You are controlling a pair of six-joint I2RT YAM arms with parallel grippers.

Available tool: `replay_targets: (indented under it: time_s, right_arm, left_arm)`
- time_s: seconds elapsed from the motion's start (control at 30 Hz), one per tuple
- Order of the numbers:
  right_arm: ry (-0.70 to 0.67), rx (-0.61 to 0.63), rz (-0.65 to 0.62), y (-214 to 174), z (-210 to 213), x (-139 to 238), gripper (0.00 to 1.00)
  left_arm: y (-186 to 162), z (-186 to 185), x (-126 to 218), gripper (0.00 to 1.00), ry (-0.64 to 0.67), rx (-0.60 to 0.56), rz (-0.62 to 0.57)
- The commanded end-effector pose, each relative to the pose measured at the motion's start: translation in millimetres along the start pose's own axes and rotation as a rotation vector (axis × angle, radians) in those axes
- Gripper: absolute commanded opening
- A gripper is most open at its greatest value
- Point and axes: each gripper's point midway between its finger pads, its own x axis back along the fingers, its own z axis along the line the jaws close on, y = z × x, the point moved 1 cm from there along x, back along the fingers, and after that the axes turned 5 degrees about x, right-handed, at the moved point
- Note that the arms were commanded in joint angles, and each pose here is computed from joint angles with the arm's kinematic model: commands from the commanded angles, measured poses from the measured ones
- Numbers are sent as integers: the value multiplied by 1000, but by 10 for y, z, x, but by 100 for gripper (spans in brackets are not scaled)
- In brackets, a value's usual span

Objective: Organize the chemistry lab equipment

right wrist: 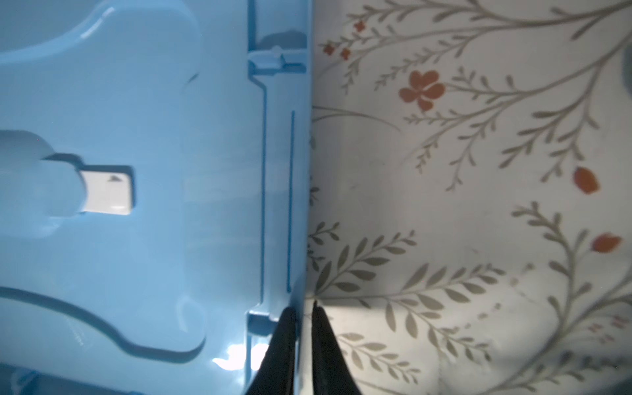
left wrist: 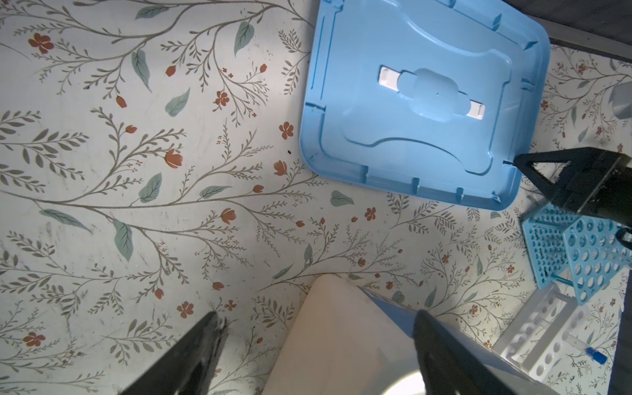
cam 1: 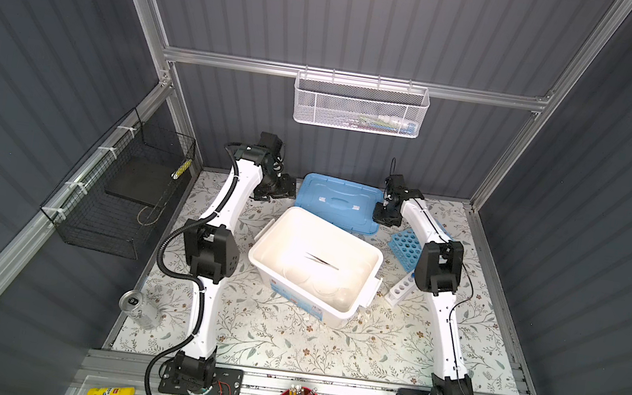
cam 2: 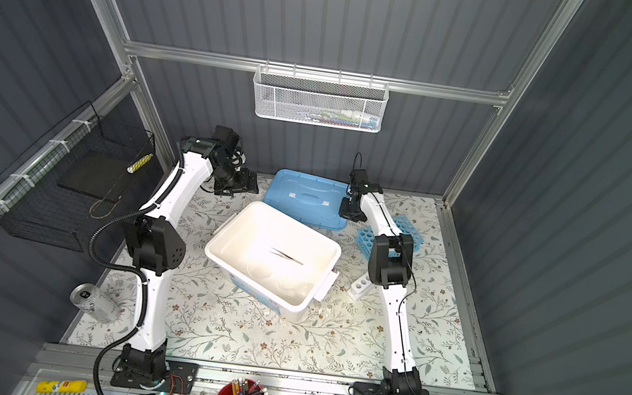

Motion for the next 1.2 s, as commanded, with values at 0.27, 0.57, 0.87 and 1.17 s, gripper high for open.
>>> replay_targets:
  time_s: [0.27, 0.57, 0.87, 1.17]
  right_arm:
    - [29, 0, 65, -159, 33, 46, 0]
    - [152, -43, -41, 108, 236, 685, 0]
    - [231, -135, -108, 285, 327, 1108, 0]
    - [286, -171, -147, 317, 401, 1463, 0]
  left_arm:
    - [21, 52, -85, 89, -22, -21, 11]
    - [126, 118, 1, 88, -30, 22, -28]
    - [188, 106, 86, 88, -57, 74, -67]
    - [258, 51, 118, 88, -97, 86, -102]
